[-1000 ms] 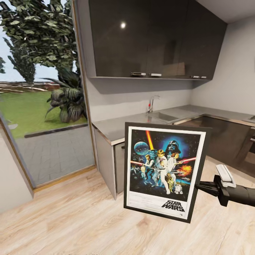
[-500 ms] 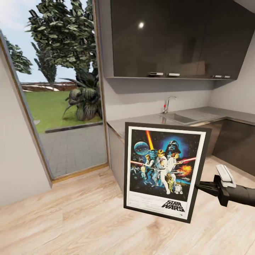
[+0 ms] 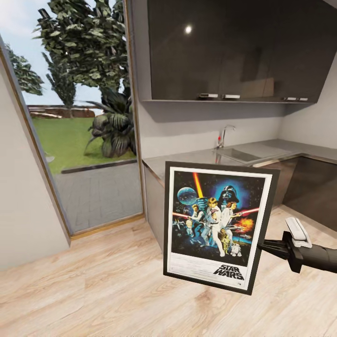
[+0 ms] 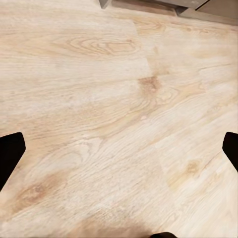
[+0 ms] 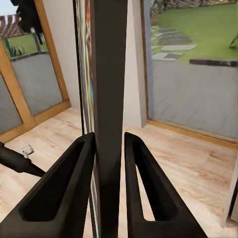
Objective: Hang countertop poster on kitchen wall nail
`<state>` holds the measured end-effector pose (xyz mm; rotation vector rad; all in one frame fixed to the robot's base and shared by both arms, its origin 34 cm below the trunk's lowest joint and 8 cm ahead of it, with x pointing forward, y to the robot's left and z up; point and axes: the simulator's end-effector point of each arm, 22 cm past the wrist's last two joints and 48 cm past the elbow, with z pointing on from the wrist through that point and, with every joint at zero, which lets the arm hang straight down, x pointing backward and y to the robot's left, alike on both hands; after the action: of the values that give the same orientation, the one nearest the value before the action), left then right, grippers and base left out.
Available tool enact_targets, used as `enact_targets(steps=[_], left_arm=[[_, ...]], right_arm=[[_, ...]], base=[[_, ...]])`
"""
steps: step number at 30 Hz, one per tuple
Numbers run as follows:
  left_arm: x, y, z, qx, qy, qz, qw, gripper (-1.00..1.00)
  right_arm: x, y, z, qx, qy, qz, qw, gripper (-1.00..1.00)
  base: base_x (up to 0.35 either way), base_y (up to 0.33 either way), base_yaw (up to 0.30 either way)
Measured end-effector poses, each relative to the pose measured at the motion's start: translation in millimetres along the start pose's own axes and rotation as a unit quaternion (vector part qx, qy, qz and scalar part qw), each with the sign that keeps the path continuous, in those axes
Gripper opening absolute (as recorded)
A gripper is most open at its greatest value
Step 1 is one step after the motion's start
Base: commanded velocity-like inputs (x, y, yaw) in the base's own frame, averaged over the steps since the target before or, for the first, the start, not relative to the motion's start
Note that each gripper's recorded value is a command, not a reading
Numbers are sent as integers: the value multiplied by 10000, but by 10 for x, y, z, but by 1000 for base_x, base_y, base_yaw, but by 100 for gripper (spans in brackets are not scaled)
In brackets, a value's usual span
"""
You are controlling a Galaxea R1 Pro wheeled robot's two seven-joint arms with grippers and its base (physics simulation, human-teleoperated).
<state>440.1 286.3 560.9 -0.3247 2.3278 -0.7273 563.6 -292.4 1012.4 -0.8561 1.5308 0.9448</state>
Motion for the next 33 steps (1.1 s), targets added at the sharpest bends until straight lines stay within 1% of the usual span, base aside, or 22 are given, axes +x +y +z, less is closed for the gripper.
enact_targets(steps=[11,33], left_arm=[[-86,-99,-108,-12,10,-7,10000,100],[-245,-311,-312,1,18,-16,10000,100]], right_arm=[[-160,2,-12,21,0,53,10000,-100],[-488,47,-44,23,-1,53,10000,-100]], base=[[0,0,0],[0,0,0]])
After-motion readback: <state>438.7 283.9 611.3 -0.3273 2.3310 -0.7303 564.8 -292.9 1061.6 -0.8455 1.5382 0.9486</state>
